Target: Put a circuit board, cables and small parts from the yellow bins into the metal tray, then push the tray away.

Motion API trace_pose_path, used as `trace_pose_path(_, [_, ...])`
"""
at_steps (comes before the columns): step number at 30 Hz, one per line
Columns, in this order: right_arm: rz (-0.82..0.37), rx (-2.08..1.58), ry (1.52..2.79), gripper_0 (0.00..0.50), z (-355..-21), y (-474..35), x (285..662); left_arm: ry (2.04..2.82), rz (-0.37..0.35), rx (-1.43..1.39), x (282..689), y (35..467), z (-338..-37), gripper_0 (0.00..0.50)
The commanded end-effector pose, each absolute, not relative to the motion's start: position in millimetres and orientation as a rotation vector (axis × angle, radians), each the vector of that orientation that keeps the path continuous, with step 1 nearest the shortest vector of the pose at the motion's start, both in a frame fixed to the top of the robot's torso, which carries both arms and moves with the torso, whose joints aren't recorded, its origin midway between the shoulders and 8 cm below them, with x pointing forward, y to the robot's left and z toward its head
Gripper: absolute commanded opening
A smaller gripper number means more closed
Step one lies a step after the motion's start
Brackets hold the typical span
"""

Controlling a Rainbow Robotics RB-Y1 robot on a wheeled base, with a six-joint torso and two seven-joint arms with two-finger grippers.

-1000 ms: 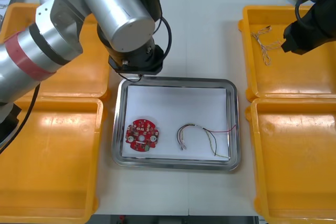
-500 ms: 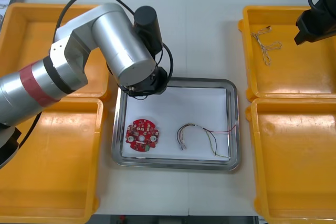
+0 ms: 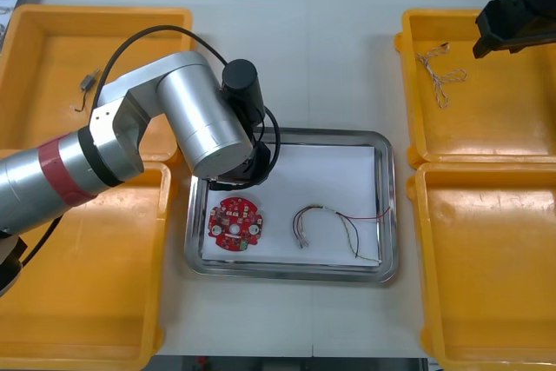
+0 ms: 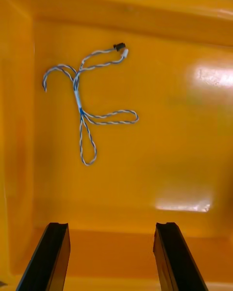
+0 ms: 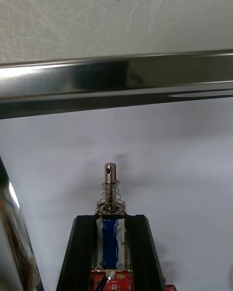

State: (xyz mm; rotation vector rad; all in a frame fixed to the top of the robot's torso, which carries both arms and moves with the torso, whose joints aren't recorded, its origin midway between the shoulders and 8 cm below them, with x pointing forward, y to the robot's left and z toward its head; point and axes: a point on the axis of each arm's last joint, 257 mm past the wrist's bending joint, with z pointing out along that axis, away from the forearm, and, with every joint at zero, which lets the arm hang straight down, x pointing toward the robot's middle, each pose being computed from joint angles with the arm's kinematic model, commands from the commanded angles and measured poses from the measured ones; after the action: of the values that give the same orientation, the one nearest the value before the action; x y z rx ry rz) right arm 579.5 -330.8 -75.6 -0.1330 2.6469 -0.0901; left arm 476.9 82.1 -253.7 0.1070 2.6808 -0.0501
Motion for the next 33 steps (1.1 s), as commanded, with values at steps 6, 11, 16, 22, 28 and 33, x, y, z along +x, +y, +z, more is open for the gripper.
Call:
trace_pose_path(6, [0.013,-0.061,2.542,0.5,-55.6,-315.5,611.7,2.638,-0.043,0.029,481.5,95.3,-251.1,0.308])
trace_pose_path(11, [0.034,-0.029,2.533,0.5,-68.2,-319.4,622.0,2.638,-0.043,0.029,481.5,95.3,-251.1,0.5])
trace_pose_path(16, [0.04,-0.001,2.51,0.5,-73.8,-324.8,632.0,2.625,-0.039,0.032,481.9,96.6,-245.7,0.5])
trace_pose_path(22, [0.06,0.029,2.506,0.5,-79.5,-325.9,638.3,2.611,-0.053,0.004,479.8,101.0,-219.9,0.5])
trace_pose_path(28, [0.112,0.074,2.522,0.5,-92.1,-323.2,642.5,2.602,-0.072,-0.025,471.9,112.0,-181.2,0.5])
trace_pose_path(33, [0.143,0.102,2.539,0.5,-100.8,-318.0,643.1,2.587,-0.11,-0.055,473.4,129.5,-150.6,0.5])
